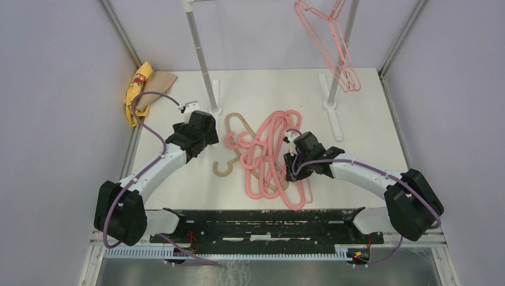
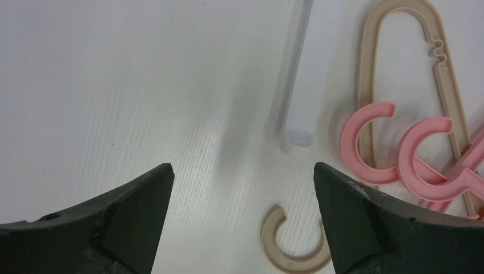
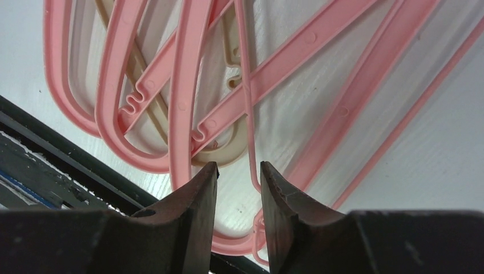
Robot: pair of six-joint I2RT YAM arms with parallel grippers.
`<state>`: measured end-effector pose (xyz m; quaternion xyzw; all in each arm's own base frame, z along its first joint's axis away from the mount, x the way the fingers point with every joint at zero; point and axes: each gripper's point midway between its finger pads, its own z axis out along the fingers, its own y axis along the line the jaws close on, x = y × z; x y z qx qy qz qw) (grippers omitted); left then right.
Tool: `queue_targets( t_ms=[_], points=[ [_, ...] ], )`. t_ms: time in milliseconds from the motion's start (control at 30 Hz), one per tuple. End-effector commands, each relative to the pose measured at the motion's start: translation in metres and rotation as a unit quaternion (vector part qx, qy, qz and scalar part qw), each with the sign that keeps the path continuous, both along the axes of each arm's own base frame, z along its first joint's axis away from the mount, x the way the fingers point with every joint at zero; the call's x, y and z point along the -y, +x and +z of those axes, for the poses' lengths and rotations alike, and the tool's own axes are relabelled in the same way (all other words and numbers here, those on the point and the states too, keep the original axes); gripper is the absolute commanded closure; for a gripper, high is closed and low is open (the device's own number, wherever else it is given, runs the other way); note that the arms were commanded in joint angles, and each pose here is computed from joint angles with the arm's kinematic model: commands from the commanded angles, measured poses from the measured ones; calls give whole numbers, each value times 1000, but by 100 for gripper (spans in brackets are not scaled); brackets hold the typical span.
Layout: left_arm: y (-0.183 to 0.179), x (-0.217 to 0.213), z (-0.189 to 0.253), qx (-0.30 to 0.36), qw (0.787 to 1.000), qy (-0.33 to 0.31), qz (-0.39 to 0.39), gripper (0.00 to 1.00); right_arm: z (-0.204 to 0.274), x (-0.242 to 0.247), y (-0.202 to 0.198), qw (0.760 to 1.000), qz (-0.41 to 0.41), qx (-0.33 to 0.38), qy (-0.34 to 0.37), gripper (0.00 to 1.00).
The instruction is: Organize the hangers
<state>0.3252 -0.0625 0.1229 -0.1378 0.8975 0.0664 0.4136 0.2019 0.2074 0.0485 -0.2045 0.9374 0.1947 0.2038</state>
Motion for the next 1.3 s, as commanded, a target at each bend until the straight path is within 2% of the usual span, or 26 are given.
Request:
queue_targets(
  t_ms=[0,300,400,533,567,633,733,867,1067,1267],
  points=[
    [7,-1,2,16,1000,-2,9,1,-5,-12,10,1000,12,19,16,58],
    [6,-1,1,16,1000,-2,8,1,-25,2,21,998,-33,35,-34,57],
    [6,-1,3,18,1000,-2,9,1,-25,-1,18,999,-29,32,-29,68],
    [6,-2,4,20,1000,-3,10,1,-10,-5,18,999,-24,41,-13,95],
    [6,-2,4,20,1000,-3,10,1,-1,-6,18,999,-24,49,-6,99],
    [6,-2,4,20,1000,-4,10,1,14,-7,19,998,-28,59,7,99],
    [6,-2,5,23,1000,-5,12,1,52,-16,20,995,-32,78,50,99],
    [6,-1,8,27,1000,-8,13,1,121,-45,24,982,-30,100,157,99],
    [6,-1,10,29,999,-11,14,1,230,-112,44,931,-14,108,349,99],
    [8,-1,15,37,999,-13,16,1,302,-162,69,892,4,128,433,99]
  ],
)
